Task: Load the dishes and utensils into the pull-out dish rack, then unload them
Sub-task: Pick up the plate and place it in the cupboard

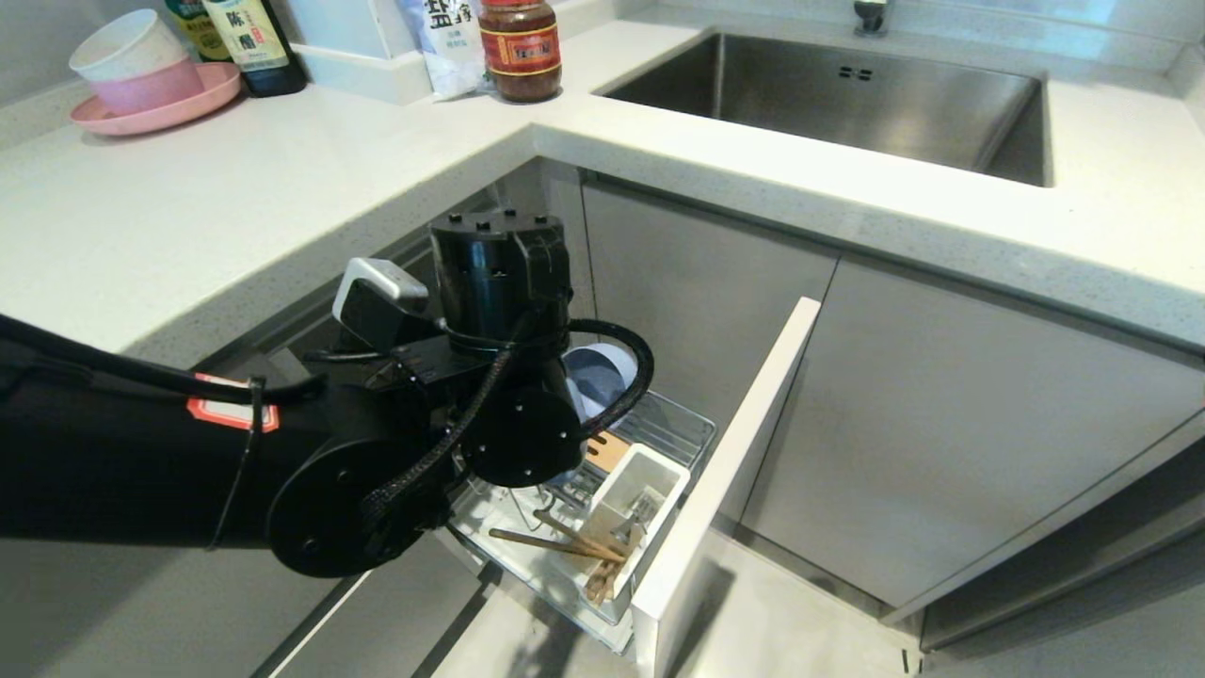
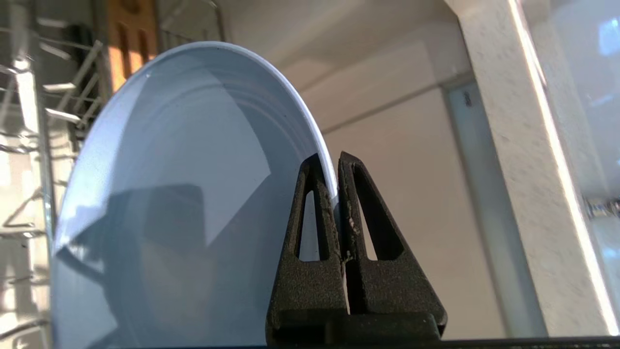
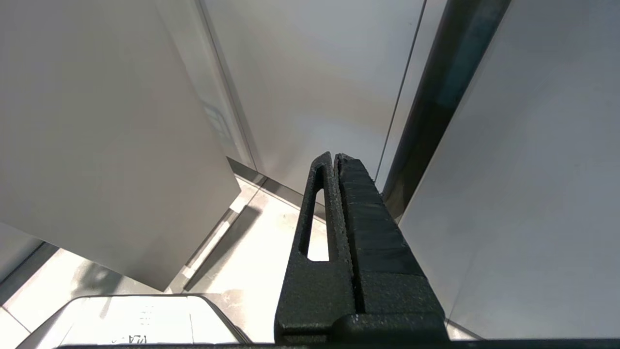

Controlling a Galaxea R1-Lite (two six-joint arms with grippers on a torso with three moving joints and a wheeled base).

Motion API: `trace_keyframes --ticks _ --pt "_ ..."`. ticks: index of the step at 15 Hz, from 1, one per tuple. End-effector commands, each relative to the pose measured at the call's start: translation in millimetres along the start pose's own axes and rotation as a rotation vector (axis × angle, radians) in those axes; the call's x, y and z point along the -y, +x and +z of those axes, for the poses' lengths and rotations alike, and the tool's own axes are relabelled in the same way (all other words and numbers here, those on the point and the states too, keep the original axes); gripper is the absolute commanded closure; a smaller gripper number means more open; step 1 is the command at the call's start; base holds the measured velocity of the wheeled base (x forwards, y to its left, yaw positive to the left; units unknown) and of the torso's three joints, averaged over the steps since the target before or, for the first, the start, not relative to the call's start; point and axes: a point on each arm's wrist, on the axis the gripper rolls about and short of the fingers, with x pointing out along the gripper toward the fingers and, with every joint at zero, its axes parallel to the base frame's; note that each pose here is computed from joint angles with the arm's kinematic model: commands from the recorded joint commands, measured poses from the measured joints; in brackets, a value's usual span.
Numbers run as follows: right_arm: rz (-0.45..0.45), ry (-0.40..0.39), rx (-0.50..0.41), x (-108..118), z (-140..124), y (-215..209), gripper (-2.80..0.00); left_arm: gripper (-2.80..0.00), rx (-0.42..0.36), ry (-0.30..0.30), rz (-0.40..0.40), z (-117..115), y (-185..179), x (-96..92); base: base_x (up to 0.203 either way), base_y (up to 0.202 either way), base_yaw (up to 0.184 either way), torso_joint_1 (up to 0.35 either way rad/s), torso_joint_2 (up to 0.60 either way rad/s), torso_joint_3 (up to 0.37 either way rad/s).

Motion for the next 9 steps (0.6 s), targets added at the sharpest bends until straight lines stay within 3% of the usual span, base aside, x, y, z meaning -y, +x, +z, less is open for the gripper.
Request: trace_keyframes --ticks 1,9 --pt "0.000 0.000 0.003 0.0 -0.5 -0.2 0.00 0.00 0.022 -0.007 0.017 1.9 4.8 -3.8 0.000 0.000 0.000 0.000 0.00 0.000" --pt "0.000 0.001 0.003 0.0 -0.5 -0.2 0.00 0.00 0.031 -0.029 0.053 -10.6 18.1 -16.8 0.000 0.000 0.000 0.000 0.00 0.000"
